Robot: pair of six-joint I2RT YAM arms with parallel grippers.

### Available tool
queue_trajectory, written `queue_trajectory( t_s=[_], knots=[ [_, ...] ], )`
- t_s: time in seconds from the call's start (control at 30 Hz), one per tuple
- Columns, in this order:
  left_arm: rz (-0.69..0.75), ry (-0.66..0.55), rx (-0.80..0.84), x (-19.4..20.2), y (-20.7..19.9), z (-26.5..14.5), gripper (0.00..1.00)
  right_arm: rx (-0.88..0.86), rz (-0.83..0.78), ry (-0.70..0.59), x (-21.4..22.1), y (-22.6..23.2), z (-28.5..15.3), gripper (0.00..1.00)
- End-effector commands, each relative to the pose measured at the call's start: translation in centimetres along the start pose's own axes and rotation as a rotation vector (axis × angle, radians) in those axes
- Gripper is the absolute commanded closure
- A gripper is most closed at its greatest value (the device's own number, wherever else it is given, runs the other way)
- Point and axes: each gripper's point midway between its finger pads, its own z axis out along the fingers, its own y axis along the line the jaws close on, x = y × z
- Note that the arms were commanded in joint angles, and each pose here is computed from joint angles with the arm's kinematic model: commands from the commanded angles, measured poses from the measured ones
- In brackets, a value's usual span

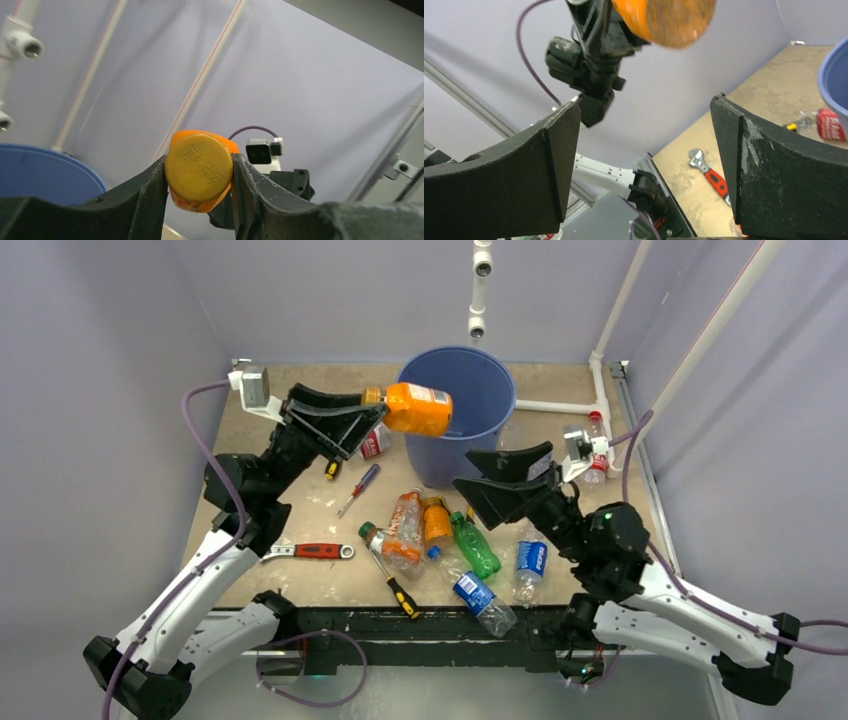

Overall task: Put the plastic bottles in the bin
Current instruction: Place the plastic bottle in the trash bin.

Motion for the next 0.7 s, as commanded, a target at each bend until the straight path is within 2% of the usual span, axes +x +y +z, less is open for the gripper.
queue_trajectory(
  t_s=[0.0, 0.17, 0.37, 0.67],
  knots=[
    [0.188, -0.052, -0.123, -3.3, 0.7, 1.0, 1.00, 0.151, -0.080, 0.104, 0.0, -1.9, -1.5, 0.01],
    [0.295, -0.076, -0.193, -5.1, 1.4, 1.6, 1.00, 0.209, -0.057, 0.094, -0.2, -3.1, -4.2, 0.01],
    [0.404, -0.028, -0.295, -6.0, 3.9, 3.5, 1.00, 0.223, -0.055, 0.001, -1.8, -4.0, -7.8, 0.01],
    [0.460, 0.083, -0.351, -5.2, 7.4, 7.0, 1.00, 0.342, -0.105, 0.030, -1.5, -6.2, -8.6, 0.01]
  ],
)
